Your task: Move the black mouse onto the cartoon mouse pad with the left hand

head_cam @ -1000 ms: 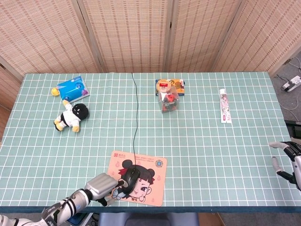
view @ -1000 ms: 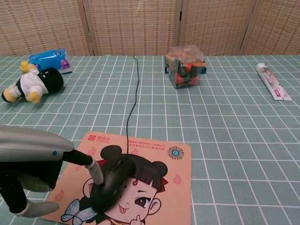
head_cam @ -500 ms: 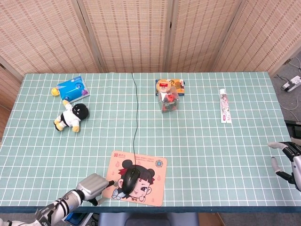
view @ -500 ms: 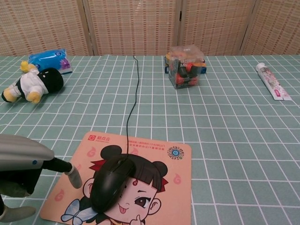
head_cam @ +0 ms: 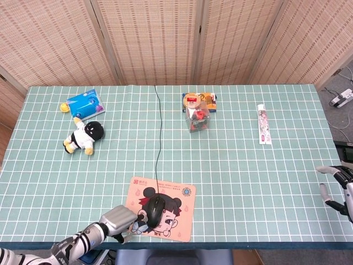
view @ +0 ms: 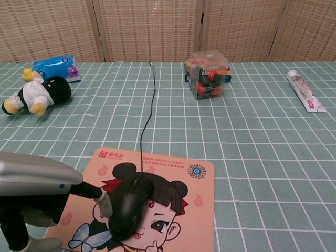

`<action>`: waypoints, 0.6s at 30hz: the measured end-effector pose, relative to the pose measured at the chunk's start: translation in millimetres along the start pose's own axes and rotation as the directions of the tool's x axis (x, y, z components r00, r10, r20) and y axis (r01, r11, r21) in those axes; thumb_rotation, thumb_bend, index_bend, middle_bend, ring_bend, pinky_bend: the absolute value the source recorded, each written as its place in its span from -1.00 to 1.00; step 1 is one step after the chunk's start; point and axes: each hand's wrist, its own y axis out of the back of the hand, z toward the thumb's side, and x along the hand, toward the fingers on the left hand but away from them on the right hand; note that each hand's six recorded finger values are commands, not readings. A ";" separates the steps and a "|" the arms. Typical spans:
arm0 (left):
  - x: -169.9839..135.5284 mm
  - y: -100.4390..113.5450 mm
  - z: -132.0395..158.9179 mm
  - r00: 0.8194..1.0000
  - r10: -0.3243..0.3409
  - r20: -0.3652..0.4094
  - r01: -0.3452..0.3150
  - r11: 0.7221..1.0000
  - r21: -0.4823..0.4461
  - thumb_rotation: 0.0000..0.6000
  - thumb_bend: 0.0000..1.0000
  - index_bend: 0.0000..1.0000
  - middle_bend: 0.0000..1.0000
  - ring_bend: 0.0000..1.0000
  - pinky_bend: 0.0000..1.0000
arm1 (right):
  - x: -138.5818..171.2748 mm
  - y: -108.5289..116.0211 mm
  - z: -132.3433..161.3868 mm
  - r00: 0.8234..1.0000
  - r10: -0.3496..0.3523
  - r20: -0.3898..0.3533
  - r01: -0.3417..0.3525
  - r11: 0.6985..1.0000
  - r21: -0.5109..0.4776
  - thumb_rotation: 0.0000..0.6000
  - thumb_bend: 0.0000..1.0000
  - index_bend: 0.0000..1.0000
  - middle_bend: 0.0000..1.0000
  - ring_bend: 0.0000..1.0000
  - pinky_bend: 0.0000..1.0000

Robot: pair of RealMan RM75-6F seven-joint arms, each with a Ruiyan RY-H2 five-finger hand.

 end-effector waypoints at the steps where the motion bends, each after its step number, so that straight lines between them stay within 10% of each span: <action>1: 0.4 0.1 1.0 1.000 -0.001 0.002 0.001 1.000 0.000 1.00 -0.15 -0.56 1.00 1.00 1.00 | 0.0 0.3 -0.3 1.000 0.000 0.000 0.000 1.000 -0.001 1.00 -0.18 -0.31 -0.20 -0.38 -0.24; 18: -25.9 18.0 -7.9 0.993 0.113 -0.037 -0.114 0.993 -0.037 1.00 -0.15 -0.53 1.00 1.00 1.00 | -0.6 -2.0 0.6 1.000 0.010 -0.004 -0.010 1.000 0.002 1.00 -0.18 -0.31 -0.20 -0.38 -0.24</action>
